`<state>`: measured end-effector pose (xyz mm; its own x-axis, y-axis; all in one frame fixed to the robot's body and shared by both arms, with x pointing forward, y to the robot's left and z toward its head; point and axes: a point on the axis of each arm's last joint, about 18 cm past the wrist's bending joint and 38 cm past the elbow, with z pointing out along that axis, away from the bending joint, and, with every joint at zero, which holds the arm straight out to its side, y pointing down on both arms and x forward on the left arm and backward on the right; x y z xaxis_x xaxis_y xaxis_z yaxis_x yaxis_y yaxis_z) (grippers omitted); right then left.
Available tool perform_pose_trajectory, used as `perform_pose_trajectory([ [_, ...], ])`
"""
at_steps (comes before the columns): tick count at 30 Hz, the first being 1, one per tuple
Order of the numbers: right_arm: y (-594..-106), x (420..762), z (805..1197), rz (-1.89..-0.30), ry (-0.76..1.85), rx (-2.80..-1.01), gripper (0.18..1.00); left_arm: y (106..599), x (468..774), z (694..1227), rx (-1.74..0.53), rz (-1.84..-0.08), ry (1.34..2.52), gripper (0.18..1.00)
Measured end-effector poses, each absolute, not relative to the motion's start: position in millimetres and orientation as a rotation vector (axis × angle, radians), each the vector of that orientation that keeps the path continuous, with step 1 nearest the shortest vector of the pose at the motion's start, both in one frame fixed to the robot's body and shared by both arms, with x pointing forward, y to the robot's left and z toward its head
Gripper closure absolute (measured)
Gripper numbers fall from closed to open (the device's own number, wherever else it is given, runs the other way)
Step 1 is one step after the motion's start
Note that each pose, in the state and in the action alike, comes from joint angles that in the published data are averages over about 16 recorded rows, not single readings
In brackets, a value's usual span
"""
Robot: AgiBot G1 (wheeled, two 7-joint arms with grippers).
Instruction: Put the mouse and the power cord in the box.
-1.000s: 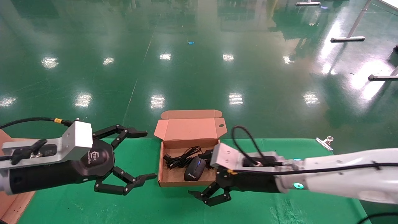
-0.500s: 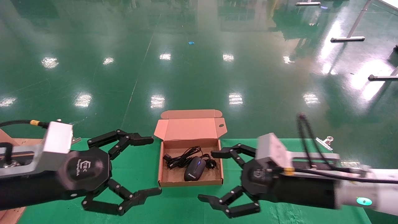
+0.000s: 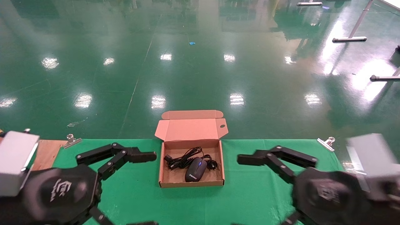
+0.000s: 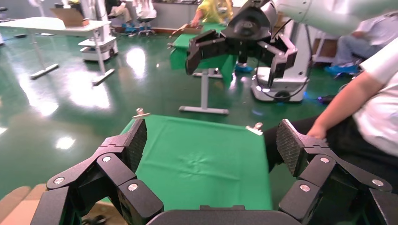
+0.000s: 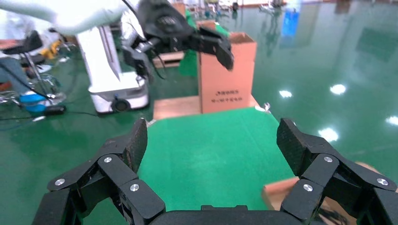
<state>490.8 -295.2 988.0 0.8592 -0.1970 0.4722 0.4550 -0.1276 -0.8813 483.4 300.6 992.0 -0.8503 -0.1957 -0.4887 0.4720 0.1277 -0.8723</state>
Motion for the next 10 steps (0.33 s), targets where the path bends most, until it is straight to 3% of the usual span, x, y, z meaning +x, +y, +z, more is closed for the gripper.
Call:
perform_pose_trajectory([
  [10, -306.4, 465.3, 995.5, -0.55, -0.252, -1.587, 0.178, 299.7, 470.5, 992.3, 0.289, -1.81, 1.927, 0.184],
])
